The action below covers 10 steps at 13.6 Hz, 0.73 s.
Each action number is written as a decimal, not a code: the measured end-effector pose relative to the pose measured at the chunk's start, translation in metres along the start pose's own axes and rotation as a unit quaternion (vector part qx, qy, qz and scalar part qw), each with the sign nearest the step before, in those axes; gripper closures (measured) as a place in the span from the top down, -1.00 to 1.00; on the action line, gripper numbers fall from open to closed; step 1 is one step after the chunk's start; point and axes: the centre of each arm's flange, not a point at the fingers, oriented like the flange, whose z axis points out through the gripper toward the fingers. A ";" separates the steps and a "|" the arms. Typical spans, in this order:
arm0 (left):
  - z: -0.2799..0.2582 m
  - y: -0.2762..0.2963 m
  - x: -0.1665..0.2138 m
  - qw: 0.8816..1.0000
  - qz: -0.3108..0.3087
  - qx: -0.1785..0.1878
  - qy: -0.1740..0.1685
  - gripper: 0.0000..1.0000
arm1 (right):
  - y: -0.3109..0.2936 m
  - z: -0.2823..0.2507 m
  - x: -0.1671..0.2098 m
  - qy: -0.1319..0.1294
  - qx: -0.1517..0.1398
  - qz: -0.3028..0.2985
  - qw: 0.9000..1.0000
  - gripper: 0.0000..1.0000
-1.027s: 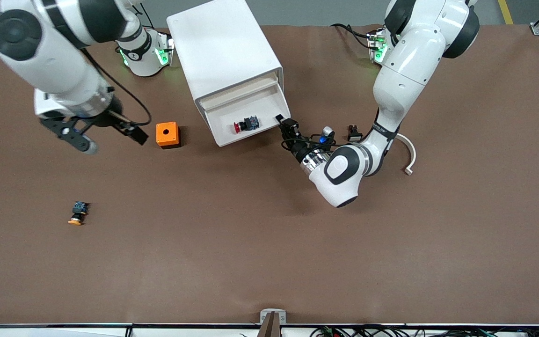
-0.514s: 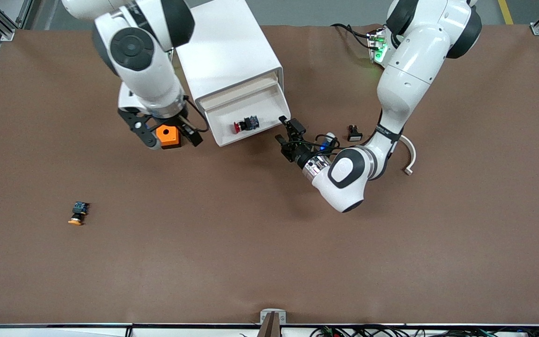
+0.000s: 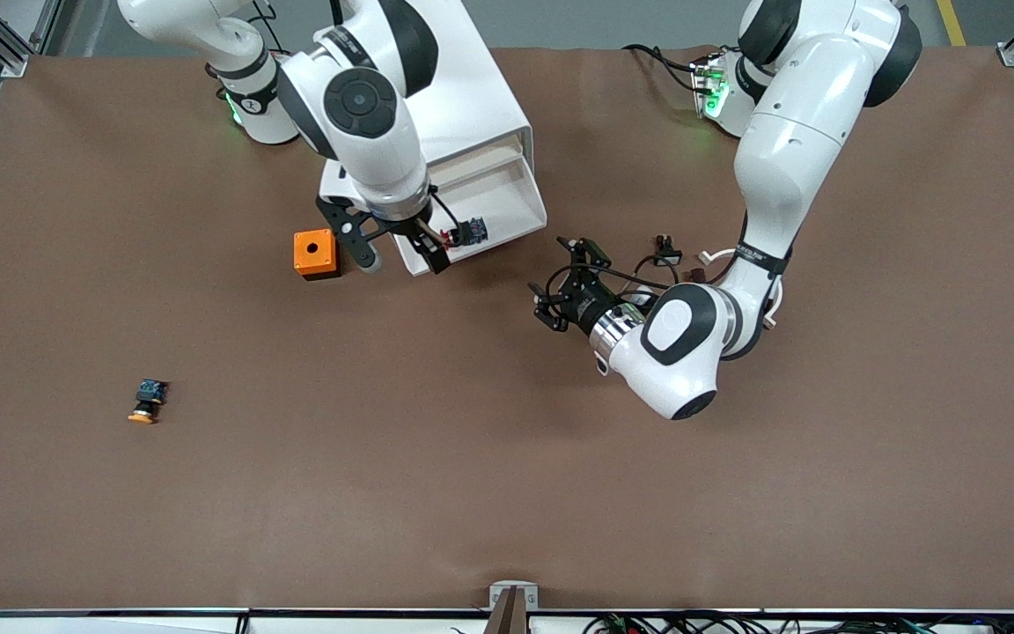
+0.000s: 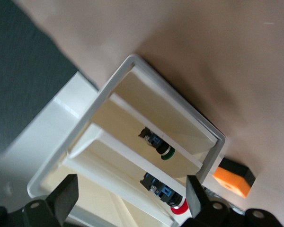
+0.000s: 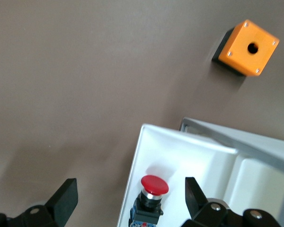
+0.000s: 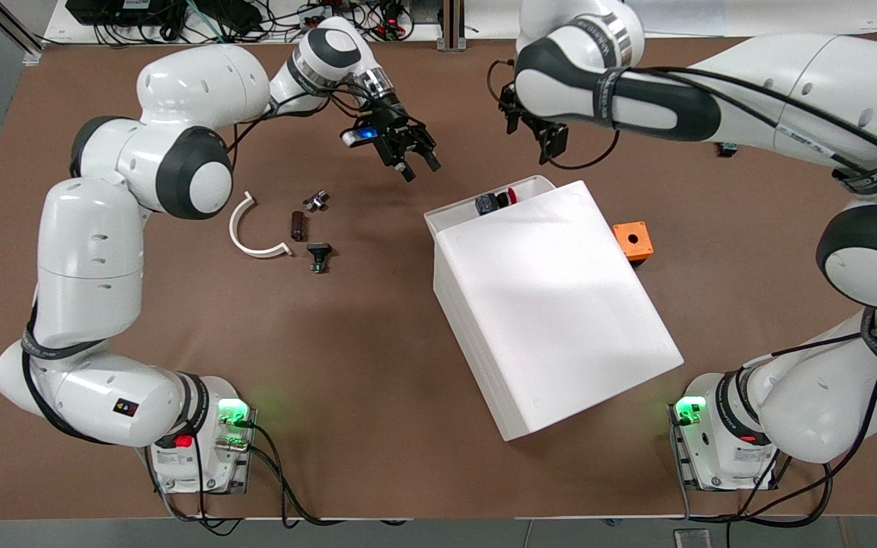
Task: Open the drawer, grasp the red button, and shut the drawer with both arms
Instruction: 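Reach the right gripper into the open drawer toward the red button, then grasp the red push button with the right gripper and lift it out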
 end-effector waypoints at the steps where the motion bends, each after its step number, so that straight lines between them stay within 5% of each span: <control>1: -0.010 -0.001 -0.001 0.999 0.039 -0.009 0.009 1.00 | 0.001 0.009 -0.009 0.000 0.001 -0.002 1.000 1.00; 5: -0.050 -0.012 -0.019 0.978 0.176 -0.050 0.097 1.00 | 0.007 0.038 -0.037 -0.001 0.012 -0.004 1.000 1.00; 10: -0.080 -0.019 -0.050 0.927 0.270 -0.102 0.237 1.00 | 0.018 0.062 -0.064 0.000 0.014 -0.021 1.000 1.00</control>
